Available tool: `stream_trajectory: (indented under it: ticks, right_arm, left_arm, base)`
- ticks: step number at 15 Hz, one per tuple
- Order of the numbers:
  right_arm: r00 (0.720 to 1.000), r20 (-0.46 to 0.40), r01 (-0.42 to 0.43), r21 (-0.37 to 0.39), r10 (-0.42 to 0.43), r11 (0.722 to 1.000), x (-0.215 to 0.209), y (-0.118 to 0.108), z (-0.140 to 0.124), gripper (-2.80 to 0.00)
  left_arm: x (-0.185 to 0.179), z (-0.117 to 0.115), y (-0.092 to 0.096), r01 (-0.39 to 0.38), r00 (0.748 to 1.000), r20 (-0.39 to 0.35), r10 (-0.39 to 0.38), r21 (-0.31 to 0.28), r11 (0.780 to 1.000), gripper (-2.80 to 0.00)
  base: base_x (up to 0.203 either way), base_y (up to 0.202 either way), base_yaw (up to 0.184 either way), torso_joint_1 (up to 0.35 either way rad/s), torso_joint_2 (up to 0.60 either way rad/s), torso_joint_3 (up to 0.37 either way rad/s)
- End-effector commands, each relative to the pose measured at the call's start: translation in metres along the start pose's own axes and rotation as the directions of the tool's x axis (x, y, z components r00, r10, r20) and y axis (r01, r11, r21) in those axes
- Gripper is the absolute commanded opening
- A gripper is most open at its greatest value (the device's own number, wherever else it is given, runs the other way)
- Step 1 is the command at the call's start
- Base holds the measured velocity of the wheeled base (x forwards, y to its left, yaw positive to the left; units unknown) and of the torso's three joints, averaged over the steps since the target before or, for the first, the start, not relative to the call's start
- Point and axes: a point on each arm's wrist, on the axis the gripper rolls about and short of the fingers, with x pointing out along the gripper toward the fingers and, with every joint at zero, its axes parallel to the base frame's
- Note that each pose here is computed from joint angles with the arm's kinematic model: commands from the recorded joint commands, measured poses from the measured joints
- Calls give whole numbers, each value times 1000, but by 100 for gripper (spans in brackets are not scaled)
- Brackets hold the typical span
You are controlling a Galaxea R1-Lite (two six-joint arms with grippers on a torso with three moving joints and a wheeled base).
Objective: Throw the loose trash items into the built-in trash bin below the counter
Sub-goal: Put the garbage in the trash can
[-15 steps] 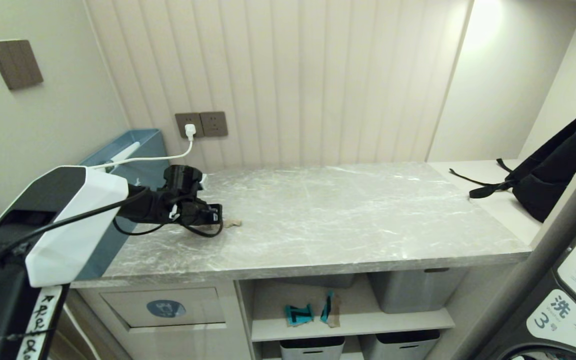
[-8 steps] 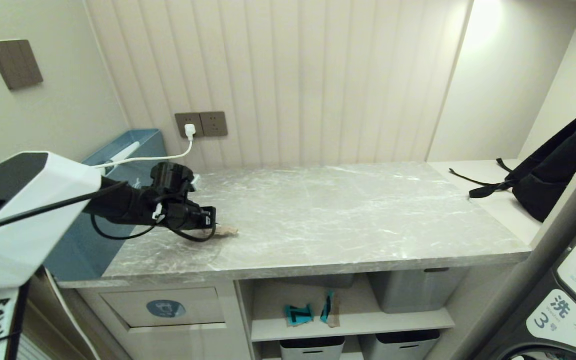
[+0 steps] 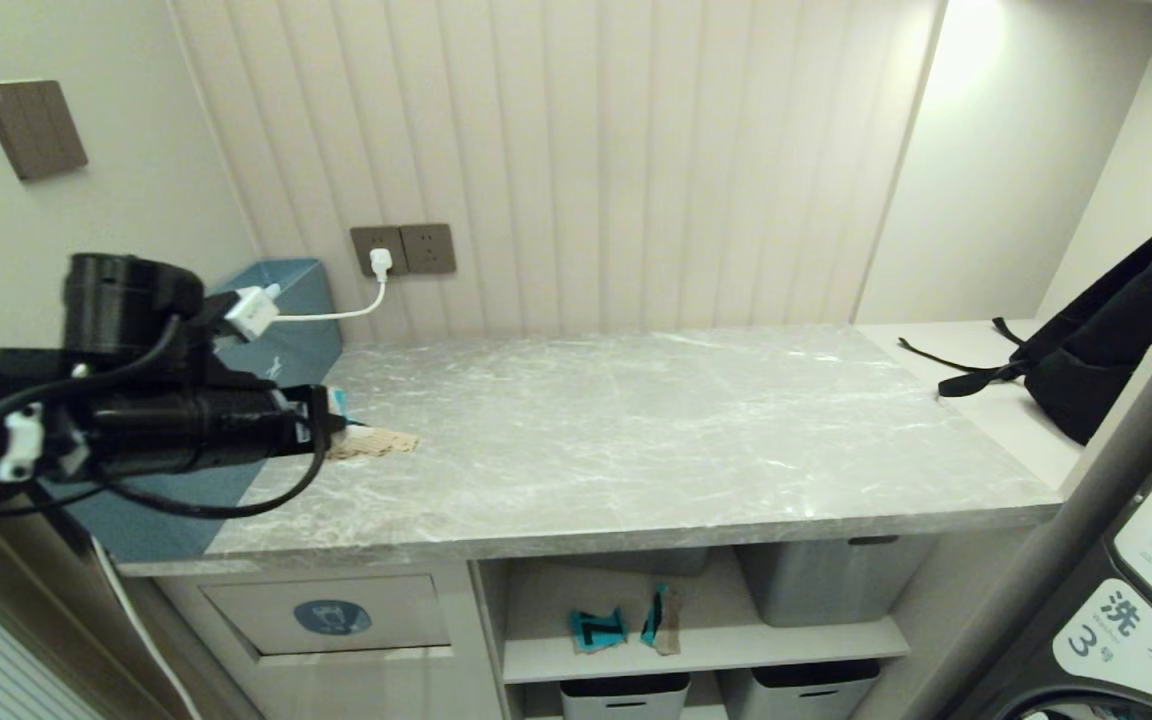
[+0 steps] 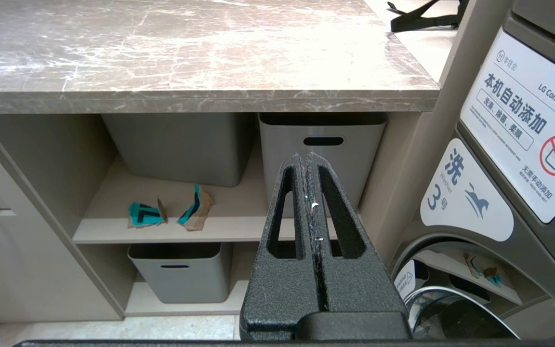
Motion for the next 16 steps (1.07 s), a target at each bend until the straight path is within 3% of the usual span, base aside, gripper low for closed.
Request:
stream_trajectory:
  ticks: [1,5,8,16]
  right_arm:
    - [1000,-1,-1,-1,1,1000,0,0,0,-280]
    - [1000,-1,-1,-1,1,1000,0,0,0,-280]
    - [1000,-1,-1,-1,1,1000,0,0,0,-280]
    - [1000,3,2,7,-2,1000,0,0,0,-280]
  left_arm:
    - [-94,-10,-7,23,983,183,-25,16,1000,-280]
    - [-164,-94,-3,25,971,239,-28,17,1000,-280]
    - [-184,-140,2,-6,982,189,6,4,1000,-280]
    - [-162,-133,4,-45,996,71,46,-15,999,-280]
  base:
    - [0,0,0,0,0,0]
    - [0,0,0,-95,192,110]
    - [0,0,0,-172,376,194]
    - [0,0,0,-238,527,283]
